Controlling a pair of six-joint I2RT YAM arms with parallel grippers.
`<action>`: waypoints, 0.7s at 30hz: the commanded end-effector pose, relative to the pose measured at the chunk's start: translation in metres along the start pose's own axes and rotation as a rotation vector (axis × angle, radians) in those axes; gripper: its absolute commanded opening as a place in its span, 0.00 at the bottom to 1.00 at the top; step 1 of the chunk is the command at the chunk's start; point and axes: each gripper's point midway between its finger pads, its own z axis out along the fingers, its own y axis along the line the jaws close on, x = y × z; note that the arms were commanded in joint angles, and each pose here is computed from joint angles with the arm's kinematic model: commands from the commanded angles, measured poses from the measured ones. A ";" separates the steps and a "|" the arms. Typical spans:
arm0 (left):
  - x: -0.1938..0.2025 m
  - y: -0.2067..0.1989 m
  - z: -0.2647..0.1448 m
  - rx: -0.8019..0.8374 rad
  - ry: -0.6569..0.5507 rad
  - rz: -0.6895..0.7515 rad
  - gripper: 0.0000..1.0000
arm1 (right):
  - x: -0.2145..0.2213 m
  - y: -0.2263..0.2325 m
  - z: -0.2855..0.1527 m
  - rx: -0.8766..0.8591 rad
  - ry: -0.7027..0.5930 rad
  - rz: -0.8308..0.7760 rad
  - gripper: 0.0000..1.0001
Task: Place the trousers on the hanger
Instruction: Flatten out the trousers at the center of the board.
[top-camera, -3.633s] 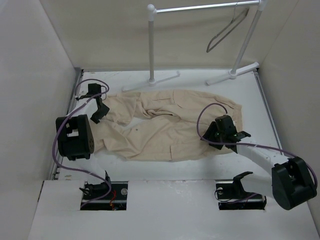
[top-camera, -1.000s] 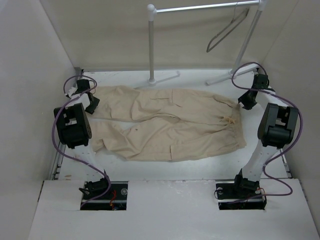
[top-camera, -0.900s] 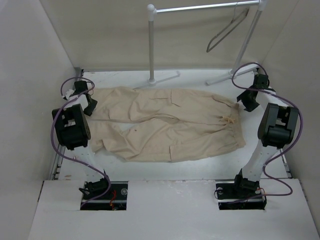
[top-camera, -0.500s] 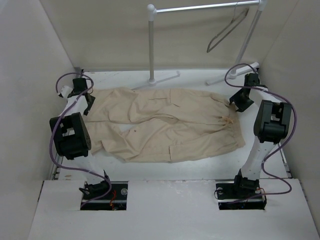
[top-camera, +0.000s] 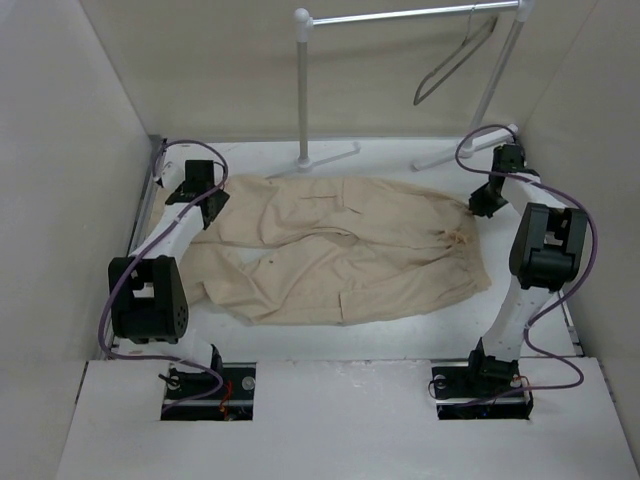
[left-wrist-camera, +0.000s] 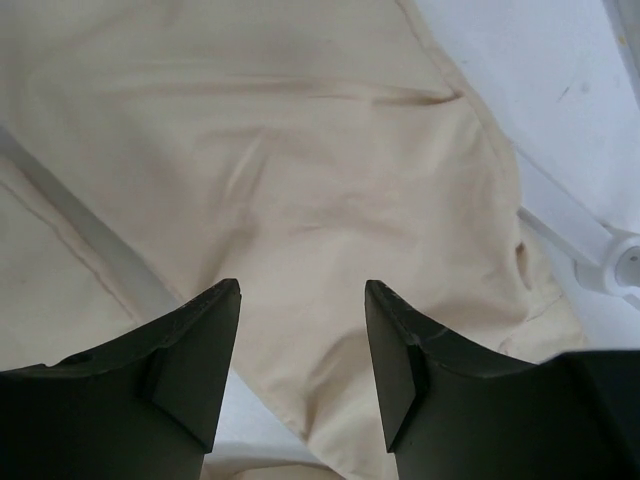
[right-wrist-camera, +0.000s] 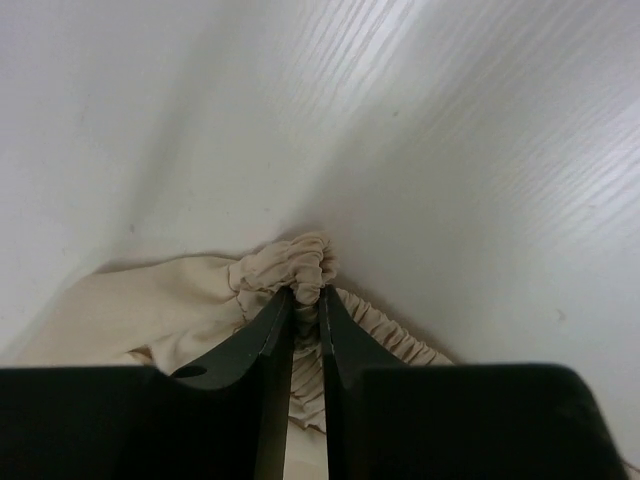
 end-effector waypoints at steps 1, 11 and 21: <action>-0.004 0.020 -0.013 -0.006 0.003 -0.026 0.51 | -0.057 -0.016 -0.029 0.026 -0.166 0.074 0.14; 0.002 0.141 -0.065 -0.189 0.006 -0.013 0.52 | -0.098 -0.009 -0.064 -0.056 -0.293 0.127 0.74; 0.055 0.236 -0.099 -0.399 0.129 -0.148 0.53 | 0.065 0.074 -0.185 -0.463 -0.237 -0.084 0.66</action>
